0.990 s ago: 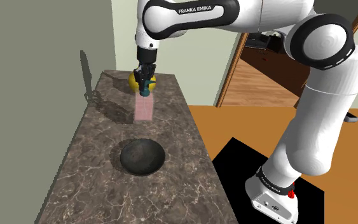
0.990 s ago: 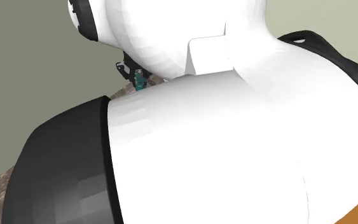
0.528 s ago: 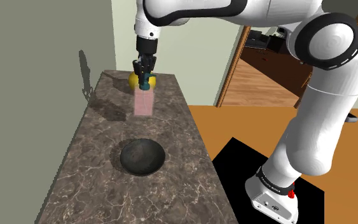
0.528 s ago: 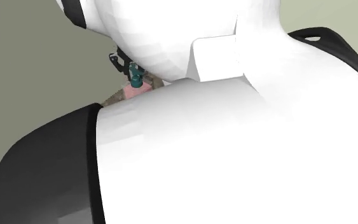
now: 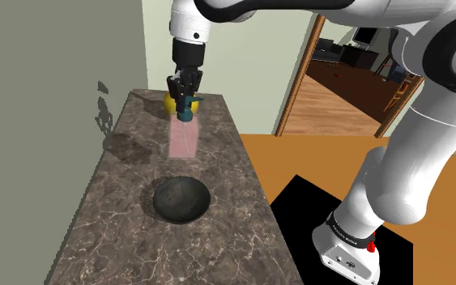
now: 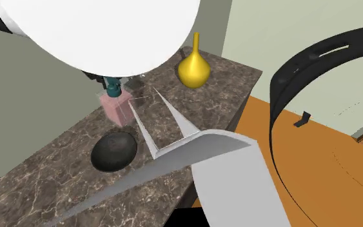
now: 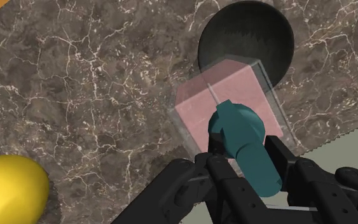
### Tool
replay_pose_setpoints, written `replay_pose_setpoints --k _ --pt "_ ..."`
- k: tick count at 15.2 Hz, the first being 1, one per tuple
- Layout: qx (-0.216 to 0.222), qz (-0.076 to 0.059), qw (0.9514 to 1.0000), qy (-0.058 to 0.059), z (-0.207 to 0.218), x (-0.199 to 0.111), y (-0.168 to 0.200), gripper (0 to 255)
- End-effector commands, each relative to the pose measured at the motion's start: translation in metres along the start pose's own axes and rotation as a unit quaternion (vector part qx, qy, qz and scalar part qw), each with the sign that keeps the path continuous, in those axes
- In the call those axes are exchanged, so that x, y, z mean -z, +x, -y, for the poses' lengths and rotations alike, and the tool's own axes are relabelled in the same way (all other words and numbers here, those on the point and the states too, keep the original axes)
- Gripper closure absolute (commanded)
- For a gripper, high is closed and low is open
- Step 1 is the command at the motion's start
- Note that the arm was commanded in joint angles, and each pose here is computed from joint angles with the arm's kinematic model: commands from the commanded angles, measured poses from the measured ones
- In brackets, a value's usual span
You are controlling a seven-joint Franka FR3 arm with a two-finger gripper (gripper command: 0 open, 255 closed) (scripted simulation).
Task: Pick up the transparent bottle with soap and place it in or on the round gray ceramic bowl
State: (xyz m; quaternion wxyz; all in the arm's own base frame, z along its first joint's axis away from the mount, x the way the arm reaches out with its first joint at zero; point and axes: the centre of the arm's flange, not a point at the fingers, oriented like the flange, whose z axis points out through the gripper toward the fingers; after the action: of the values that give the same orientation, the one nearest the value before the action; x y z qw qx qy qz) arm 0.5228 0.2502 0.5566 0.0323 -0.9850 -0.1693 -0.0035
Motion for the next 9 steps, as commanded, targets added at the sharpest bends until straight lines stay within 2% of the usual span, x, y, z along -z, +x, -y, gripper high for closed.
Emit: replay_pose_setpoints --k 1,6,9 --pt "-0.001 0.0 1.0 0.0 0.023 0.007 -0.013 255" --pt "-0.001 0.0 1.0 0.0 0.078 0.027 -0.044 255" --pt "-0.001 0.0 1.0 0.0 0.079 0.016 -0.045 255"
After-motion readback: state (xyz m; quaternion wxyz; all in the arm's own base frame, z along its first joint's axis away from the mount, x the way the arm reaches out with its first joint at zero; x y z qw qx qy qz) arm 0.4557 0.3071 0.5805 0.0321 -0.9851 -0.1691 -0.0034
